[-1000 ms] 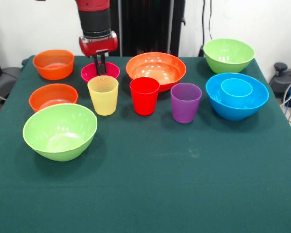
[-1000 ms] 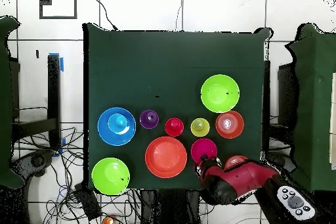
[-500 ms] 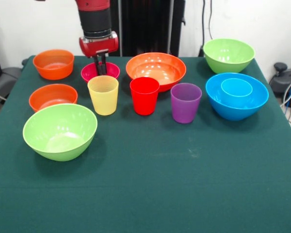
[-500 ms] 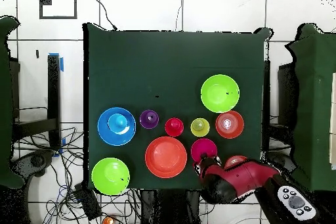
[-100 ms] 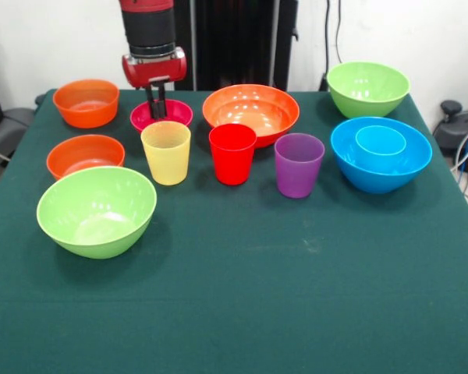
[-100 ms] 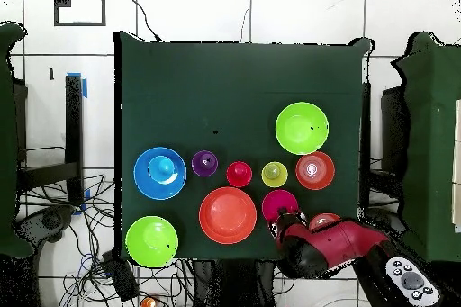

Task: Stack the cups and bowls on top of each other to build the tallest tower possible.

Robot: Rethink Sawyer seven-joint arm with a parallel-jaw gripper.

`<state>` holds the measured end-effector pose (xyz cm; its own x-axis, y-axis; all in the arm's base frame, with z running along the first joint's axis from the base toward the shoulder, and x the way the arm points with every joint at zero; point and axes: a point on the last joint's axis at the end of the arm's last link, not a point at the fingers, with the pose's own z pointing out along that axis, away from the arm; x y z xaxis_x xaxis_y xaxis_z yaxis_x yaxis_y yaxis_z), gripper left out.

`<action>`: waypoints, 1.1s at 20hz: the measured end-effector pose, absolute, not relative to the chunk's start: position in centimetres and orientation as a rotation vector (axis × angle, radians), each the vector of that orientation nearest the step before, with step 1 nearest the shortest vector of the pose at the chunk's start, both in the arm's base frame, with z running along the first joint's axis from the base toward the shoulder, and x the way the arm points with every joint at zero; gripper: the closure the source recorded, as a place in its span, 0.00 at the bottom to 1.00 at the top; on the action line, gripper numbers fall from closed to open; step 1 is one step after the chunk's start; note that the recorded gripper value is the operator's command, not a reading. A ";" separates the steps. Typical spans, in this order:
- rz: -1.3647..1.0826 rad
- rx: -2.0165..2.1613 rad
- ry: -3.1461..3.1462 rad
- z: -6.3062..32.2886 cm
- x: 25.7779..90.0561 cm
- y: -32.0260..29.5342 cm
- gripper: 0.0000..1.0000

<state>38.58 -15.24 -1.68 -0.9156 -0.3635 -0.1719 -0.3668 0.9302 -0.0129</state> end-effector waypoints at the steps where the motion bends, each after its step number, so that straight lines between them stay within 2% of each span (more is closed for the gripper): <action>1: 0.025 -0.557 2.915 -1.6 38.6 -15.3 0.00; 22: -0.028 -0.626 2.980 -1.1 38.6 -14.5 0.00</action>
<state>38.59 -14.49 -1.14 -0.9110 -0.4024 -0.0903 -0.4006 0.9155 -0.0375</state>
